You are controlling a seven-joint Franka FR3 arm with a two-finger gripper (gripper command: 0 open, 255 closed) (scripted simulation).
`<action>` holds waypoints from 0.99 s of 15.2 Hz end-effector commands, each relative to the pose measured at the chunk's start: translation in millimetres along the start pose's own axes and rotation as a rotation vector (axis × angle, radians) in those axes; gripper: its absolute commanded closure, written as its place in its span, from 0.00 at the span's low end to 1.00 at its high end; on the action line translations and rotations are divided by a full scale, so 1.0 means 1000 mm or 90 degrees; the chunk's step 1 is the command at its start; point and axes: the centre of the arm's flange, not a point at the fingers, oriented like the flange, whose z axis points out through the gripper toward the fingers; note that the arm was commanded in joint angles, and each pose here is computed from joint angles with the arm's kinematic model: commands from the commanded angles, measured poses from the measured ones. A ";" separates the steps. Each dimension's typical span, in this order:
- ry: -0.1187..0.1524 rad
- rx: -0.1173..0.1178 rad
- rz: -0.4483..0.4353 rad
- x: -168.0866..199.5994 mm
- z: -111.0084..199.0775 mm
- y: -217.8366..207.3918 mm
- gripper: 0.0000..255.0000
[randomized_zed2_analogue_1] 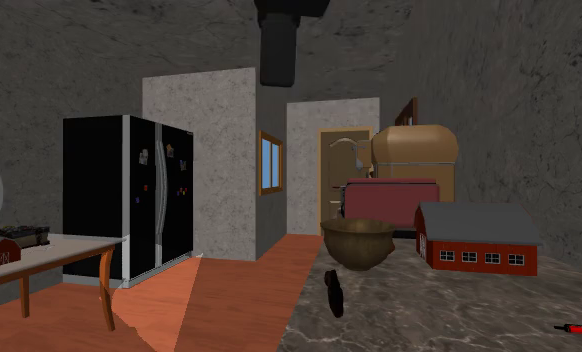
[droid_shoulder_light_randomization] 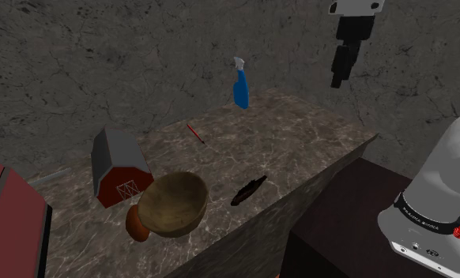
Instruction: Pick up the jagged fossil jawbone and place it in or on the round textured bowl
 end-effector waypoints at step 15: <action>-0.002 -0.053 -0.404 0.100 0.100 -0.126 0.00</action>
